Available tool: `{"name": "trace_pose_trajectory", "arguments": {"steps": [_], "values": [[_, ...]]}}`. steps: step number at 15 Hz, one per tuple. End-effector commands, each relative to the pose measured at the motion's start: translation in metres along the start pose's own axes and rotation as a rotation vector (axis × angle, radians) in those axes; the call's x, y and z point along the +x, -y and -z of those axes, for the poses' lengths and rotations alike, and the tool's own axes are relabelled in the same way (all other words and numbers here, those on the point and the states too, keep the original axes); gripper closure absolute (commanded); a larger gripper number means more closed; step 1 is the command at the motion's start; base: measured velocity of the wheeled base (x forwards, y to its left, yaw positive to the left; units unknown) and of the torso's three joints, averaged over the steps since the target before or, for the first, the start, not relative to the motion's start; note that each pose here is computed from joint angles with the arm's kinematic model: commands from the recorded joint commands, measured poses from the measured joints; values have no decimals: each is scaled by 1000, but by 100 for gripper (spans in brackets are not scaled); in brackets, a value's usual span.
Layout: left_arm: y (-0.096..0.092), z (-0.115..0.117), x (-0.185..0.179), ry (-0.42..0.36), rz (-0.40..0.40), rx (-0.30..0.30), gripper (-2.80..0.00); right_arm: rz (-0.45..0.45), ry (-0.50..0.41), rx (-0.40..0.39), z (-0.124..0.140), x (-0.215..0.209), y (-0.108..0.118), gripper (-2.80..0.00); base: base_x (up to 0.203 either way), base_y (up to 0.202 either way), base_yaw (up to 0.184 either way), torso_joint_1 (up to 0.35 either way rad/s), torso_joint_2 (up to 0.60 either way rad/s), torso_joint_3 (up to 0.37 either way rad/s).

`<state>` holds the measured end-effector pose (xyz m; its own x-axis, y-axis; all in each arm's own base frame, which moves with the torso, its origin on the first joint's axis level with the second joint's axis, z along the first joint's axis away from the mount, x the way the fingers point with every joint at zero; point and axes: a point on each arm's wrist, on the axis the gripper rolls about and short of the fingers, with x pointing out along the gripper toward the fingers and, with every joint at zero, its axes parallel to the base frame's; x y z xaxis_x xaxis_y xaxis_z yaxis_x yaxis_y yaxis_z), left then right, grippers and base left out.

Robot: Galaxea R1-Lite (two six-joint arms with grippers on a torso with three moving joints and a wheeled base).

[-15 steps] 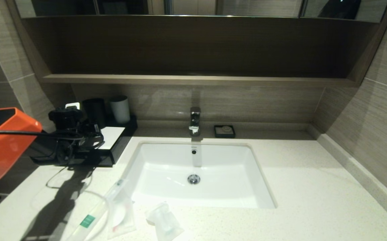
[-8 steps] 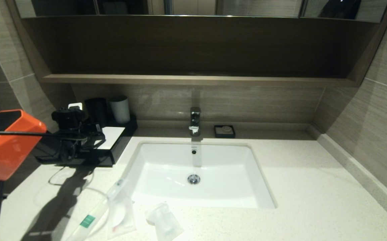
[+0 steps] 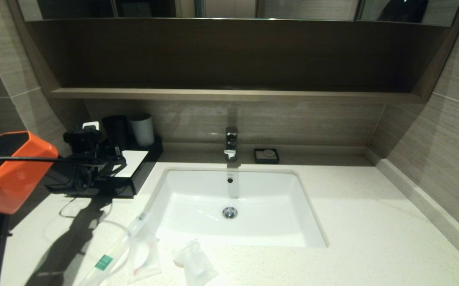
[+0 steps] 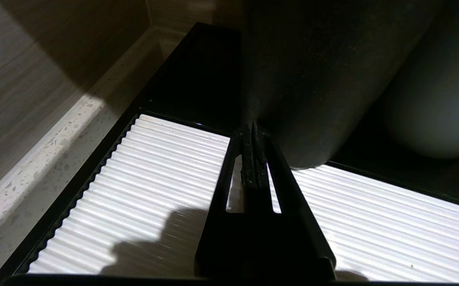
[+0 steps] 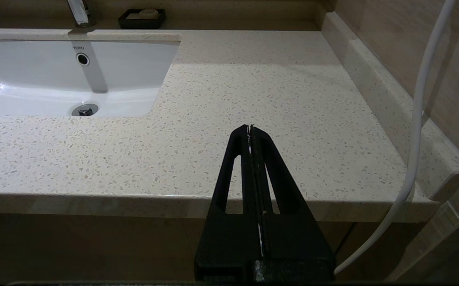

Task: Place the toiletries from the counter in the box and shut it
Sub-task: Place the cup on the storage box

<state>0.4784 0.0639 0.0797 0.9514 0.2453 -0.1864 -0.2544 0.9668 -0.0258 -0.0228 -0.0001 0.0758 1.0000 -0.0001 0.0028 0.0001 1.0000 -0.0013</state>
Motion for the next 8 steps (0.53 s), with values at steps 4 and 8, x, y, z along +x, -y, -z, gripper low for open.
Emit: {"name": "trace_pose_trajectory", "arguments": {"steps": [4, 8], "values": [[0, 1, 5, 14, -1, -3, 0, 0, -1, 1, 0, 0, 0, 0, 0, 0, 0, 0, 0, 0], [0, 3, 6, 12, 1, -4, 0, 0, -1, 0, 0, 0, 0, 0, 0, 0, 0, 0, 0, 0]]}}
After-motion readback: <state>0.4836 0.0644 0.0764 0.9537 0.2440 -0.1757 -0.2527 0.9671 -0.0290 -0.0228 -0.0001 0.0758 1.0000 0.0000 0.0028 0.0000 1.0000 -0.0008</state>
